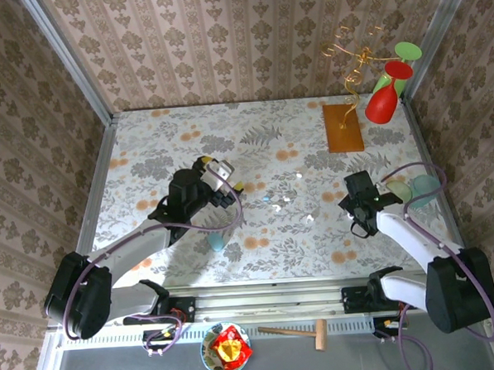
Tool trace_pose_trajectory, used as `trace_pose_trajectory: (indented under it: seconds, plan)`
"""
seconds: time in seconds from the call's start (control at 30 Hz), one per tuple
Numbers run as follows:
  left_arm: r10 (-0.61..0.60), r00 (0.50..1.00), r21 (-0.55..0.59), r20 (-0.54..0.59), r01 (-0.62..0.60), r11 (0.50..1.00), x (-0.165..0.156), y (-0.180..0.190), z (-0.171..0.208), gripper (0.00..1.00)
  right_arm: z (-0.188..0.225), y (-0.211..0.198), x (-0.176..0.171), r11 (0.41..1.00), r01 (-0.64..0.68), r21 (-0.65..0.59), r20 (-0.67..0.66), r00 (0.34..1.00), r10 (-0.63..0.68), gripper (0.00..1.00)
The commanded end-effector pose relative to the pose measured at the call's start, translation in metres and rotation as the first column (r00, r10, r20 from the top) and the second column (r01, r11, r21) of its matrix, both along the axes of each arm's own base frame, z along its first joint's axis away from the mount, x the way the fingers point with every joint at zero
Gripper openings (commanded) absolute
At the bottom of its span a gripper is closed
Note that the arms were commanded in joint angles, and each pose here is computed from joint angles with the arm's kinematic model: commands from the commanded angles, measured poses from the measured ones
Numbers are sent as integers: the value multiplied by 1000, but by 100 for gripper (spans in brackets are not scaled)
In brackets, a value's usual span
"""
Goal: Insert wireless bluetooth earbuds into charging case
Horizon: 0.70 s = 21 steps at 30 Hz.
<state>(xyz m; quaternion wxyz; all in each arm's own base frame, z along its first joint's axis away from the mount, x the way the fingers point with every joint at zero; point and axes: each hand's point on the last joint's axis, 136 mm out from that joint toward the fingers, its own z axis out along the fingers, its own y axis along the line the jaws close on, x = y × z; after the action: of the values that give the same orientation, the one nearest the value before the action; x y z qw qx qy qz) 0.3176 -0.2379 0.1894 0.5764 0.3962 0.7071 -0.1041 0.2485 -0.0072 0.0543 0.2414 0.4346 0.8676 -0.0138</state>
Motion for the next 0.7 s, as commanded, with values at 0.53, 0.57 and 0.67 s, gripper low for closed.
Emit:
trace_pose_trajectory:
  seconds: [0.53,0.57,0.67]
  plan:
    - [16,1000,-20,18,-15,1000,-3,-2,14,100,-14,6,41,996,-87,-32,-2,996,87,65]
    - [16,1000,-20,18,-16,1000,-3,-2,14,100,-14,9,42,994,-105,-29,-8,994,105,64]
    - [19,1000,-20,20,-18,1000,-3,-1,12,100,-15,18,47,983,-180,-18,-18,984,180,59]
